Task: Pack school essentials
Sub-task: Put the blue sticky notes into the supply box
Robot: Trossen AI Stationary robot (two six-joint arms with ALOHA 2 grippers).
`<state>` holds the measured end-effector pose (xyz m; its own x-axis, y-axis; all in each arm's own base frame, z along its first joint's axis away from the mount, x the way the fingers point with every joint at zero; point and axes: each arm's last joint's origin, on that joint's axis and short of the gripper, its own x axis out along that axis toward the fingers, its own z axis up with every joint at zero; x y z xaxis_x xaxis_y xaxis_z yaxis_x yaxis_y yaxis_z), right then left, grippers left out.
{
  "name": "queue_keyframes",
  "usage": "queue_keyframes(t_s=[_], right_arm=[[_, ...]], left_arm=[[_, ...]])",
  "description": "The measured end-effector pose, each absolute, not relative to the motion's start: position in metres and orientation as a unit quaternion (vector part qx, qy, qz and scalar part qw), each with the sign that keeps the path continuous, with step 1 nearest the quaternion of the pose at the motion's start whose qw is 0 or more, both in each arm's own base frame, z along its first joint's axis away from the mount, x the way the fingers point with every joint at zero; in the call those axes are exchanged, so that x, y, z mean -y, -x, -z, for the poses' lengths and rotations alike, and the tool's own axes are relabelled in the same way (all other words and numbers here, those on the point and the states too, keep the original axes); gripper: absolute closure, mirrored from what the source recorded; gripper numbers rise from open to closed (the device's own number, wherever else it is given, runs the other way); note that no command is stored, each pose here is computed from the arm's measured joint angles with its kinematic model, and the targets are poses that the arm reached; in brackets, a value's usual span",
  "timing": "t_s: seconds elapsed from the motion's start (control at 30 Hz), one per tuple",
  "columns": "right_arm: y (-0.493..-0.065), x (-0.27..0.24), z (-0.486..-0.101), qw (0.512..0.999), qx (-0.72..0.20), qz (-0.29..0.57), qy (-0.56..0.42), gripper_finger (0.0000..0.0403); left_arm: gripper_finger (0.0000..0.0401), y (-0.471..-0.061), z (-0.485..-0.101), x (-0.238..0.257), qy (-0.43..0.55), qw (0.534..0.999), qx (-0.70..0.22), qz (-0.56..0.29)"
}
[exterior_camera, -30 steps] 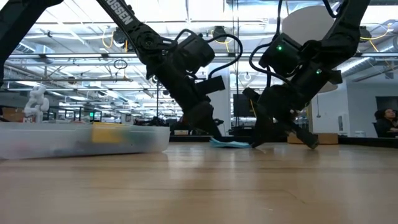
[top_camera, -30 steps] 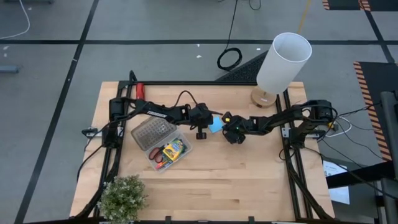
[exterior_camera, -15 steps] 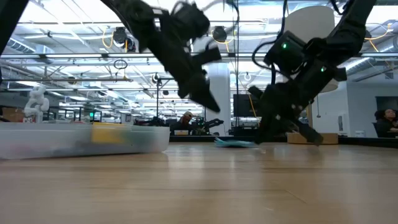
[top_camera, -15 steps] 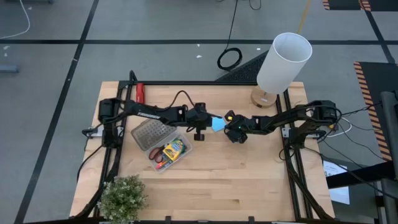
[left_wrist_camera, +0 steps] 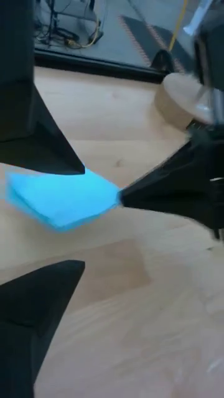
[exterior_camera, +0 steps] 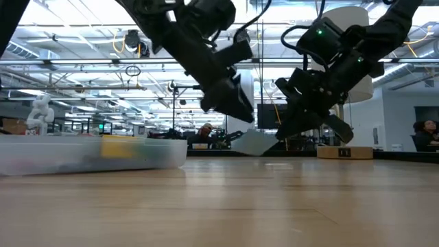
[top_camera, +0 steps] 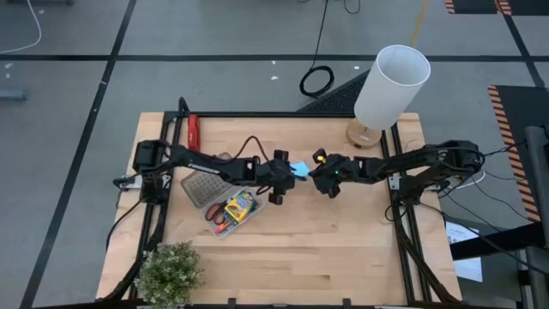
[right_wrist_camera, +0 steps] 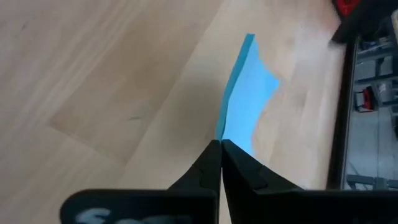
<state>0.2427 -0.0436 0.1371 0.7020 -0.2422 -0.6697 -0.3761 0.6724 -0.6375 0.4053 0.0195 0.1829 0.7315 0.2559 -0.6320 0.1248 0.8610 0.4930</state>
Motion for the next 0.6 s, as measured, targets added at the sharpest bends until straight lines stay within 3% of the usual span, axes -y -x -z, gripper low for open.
queue_keyframes(t_s=[0.23, 0.6], right_arm=[[-0.24, 0.049, -0.139, 0.839, -0.387, -0.035, 0.38, 0.0403], [-0.24, 0.052, -0.14, 0.847, -0.382, -0.036, 0.367, 0.0403]], left_arm=[[0.0176, -0.41, -0.161, -0.028, -0.275, 0.881, -0.385, -0.021], [0.0292, -0.416, -0.153, -0.033, -0.315, 0.867, -0.38, -0.063]])
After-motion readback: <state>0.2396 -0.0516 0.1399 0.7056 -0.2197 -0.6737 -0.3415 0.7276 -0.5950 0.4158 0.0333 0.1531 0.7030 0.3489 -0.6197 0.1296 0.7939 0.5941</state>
